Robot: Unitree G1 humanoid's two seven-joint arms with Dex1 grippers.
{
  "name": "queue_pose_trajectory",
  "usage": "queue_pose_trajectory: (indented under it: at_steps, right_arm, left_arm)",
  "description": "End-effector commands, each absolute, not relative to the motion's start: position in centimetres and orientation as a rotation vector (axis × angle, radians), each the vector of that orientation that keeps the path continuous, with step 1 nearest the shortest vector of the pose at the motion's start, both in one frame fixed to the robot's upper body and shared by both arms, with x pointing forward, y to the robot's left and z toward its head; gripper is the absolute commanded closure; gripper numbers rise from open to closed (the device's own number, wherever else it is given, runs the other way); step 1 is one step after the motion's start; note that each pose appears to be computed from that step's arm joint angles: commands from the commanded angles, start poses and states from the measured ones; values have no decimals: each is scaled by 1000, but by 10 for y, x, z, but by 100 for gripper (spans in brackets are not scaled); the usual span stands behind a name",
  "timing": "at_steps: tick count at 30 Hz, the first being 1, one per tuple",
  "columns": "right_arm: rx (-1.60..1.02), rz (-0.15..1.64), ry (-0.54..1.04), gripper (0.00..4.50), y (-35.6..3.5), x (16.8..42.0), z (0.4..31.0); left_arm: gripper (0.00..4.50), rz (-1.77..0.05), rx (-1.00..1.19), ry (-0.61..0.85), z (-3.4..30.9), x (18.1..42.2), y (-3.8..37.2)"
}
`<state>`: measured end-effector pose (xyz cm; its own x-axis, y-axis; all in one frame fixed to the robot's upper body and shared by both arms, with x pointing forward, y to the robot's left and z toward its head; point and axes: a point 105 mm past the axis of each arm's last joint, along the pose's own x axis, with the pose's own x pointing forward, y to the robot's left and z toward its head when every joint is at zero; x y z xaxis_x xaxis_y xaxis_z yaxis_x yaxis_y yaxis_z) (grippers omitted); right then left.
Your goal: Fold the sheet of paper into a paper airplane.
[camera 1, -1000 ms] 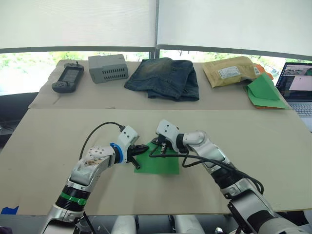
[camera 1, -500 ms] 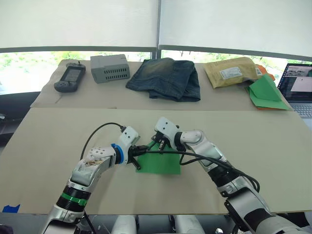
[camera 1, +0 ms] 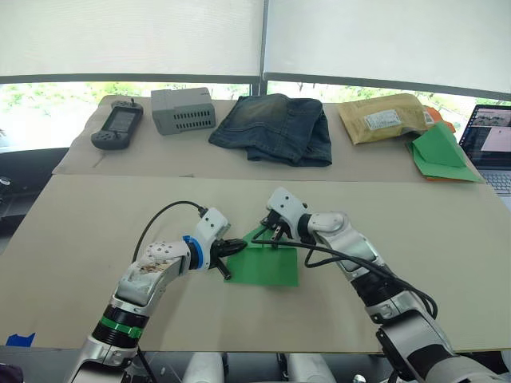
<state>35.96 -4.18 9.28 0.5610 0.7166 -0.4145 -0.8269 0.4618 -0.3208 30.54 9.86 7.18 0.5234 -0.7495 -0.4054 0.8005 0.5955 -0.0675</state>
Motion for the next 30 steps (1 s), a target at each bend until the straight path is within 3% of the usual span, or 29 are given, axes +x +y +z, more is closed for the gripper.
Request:
queue_pose_trajectory:
  at_steps: [1,22,30]
  right_arm:
    - [-545,1040,-3,450,-25,348,135]
    - [-569,1053,261,450,-40,346,73]
    - [-564,1060,286,450,-41,342,67]
  left_arm:
    - [449,-923,143,475,59,302,101]
    - [449,-848,36,371,86,323,99]
    - [449,-828,67,440,68,318,102]
